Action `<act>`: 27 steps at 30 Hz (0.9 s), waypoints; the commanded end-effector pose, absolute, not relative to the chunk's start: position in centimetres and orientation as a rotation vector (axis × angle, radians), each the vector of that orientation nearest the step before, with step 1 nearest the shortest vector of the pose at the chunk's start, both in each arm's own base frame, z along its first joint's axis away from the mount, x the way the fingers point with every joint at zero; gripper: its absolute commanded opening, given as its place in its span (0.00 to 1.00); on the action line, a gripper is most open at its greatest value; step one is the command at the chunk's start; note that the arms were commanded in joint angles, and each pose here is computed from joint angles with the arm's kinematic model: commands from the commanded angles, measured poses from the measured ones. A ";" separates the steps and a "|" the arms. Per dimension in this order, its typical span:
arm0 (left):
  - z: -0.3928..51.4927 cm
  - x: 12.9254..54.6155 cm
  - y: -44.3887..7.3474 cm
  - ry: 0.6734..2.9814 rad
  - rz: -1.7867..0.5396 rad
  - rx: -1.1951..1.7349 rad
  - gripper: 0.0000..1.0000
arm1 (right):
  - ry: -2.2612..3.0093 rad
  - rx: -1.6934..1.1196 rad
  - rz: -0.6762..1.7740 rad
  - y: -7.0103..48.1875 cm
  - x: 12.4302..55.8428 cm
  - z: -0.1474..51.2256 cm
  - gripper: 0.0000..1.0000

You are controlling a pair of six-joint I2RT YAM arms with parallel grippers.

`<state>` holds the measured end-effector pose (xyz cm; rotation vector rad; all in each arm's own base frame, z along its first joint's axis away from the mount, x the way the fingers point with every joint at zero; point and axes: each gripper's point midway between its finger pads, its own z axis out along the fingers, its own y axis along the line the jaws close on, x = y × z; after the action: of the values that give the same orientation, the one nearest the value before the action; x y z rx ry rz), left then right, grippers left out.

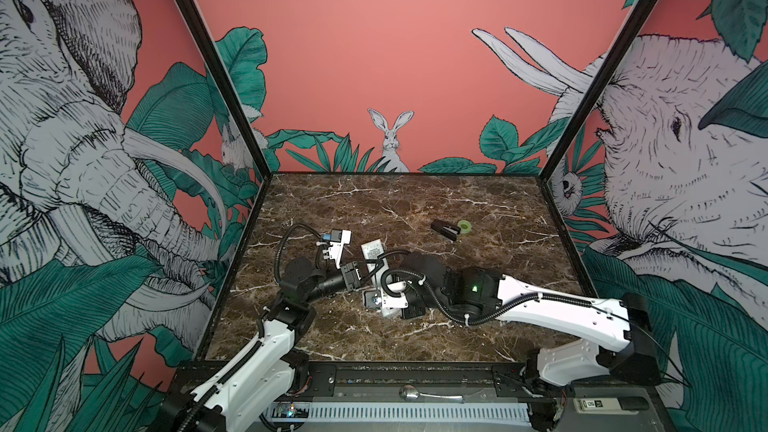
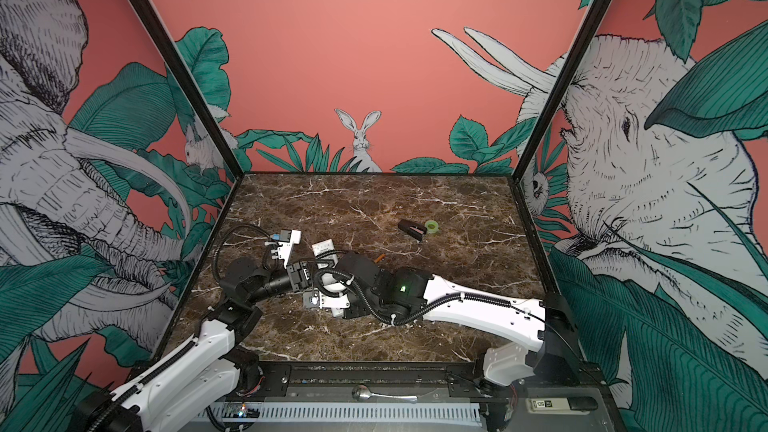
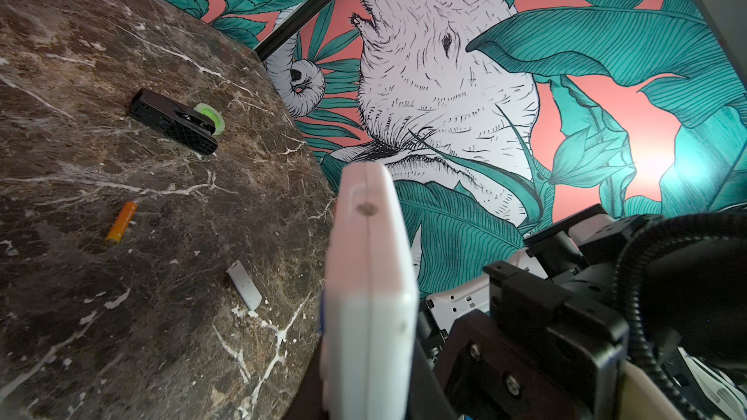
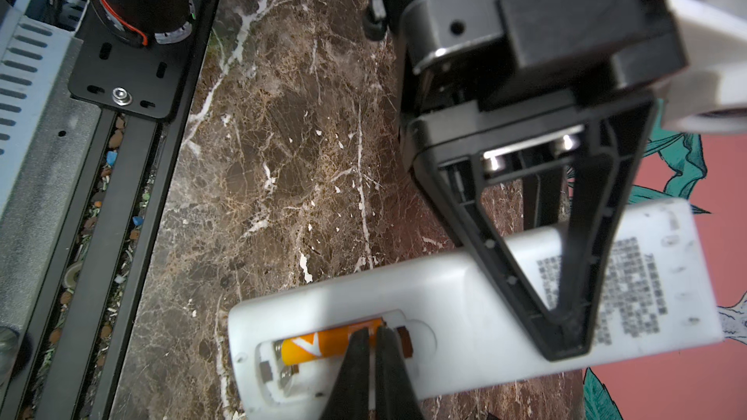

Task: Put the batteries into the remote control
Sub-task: 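Push the orange battery fully into the compartment with the right gripper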

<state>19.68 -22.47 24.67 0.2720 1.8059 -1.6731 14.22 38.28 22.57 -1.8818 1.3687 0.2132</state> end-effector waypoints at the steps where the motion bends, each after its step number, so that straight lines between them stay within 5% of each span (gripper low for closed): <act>1: 27.3 19.1 -22.4 1.704 -1.691 0.326 0.00 | 1.377 -1.907 0.201 37.9 13.9 21.7 0.09; 27: 26.4 19.7 -22.1 1.732 -1.652 0.269 0.00 | 1.417 -1.917 0.127 37.6 14.3 20.2 0.10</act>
<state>20.16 -22.23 24.65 0.2333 1.8048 -1.6512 14.74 38.05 21.95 -1.8721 1.3888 0.1466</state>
